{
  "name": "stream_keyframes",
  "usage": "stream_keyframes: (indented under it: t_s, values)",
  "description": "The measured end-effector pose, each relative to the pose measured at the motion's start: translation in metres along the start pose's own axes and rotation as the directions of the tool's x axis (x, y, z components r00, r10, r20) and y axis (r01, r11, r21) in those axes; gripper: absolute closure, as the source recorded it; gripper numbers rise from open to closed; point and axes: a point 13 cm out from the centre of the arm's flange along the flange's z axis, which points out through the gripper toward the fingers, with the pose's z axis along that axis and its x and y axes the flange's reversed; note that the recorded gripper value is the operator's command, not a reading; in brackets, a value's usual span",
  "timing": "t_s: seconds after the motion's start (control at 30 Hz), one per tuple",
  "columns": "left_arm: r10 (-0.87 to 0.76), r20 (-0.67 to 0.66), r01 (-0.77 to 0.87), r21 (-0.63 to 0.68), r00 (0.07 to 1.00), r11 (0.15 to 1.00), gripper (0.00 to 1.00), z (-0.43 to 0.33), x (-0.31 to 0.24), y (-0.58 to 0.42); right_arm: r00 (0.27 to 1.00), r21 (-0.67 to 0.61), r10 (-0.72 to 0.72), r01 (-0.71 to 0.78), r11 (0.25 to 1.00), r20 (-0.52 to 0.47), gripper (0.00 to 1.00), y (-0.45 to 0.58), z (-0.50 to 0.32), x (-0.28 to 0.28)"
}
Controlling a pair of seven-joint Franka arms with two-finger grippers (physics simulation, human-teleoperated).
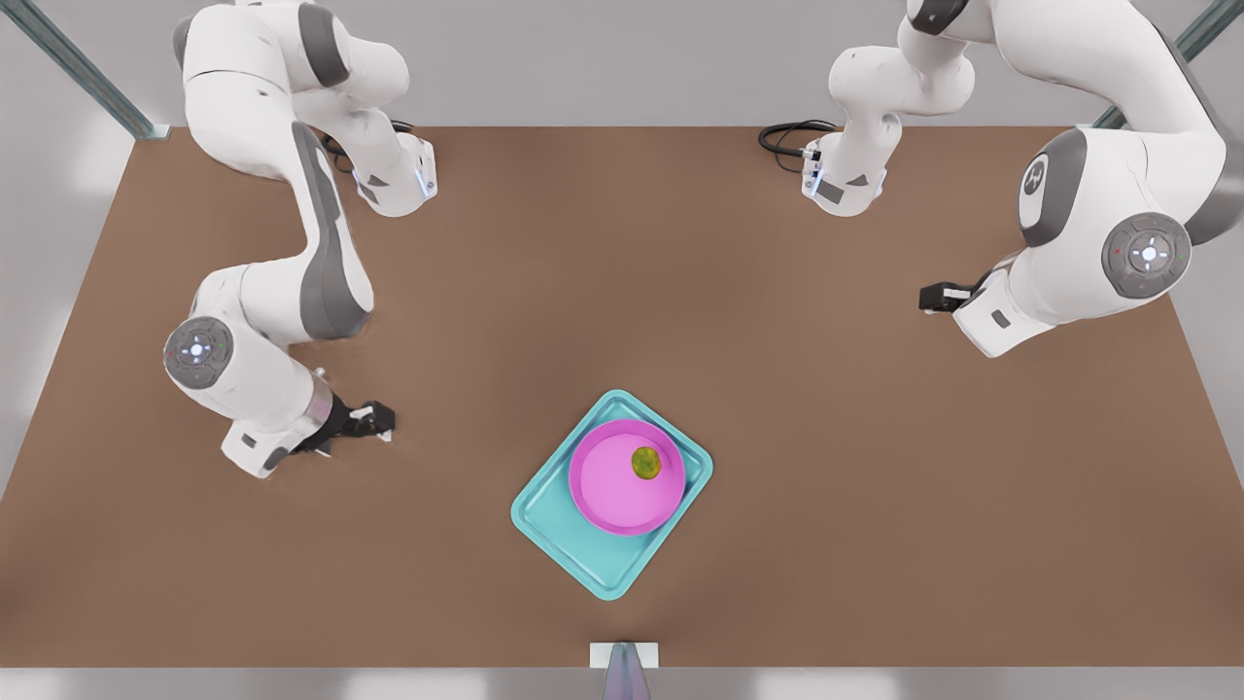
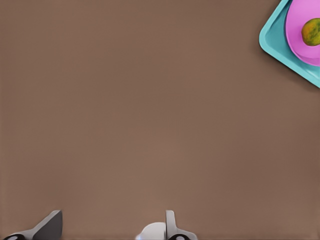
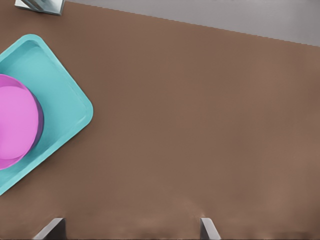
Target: Place the orange on the plate with the left arm and the plate on the tray with the right arm
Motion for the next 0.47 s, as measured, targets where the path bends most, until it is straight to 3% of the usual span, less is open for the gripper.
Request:
stream_keyframes:
  t_s: [0.07,0.17,0.47]
  values:
    - [0.0,-0.002,0.0,0.0,1.0,1.0,0.0,0.0,0.0,0.0,0.999,0.1,0.042,-0.043,0.994,0.012,0.0,-0.053,-0.088,0.045]
    - [0.0,-0.006,0.0,0.0,1.0,1.0,0.0,0.002,0.0,0.0,0.996,0.158,0.085,-0.079,0.984,-0.035,0.0,-0.082,-0.14,0.098]
    - [-0.002,-0.021,0.002,0.0,1.0,1.0,0.0,0.0,0.008,-0.001,0.96,0.166,0.103,-0.061,0.984,-0.259,0.0,-0.076,-0.115,0.148]
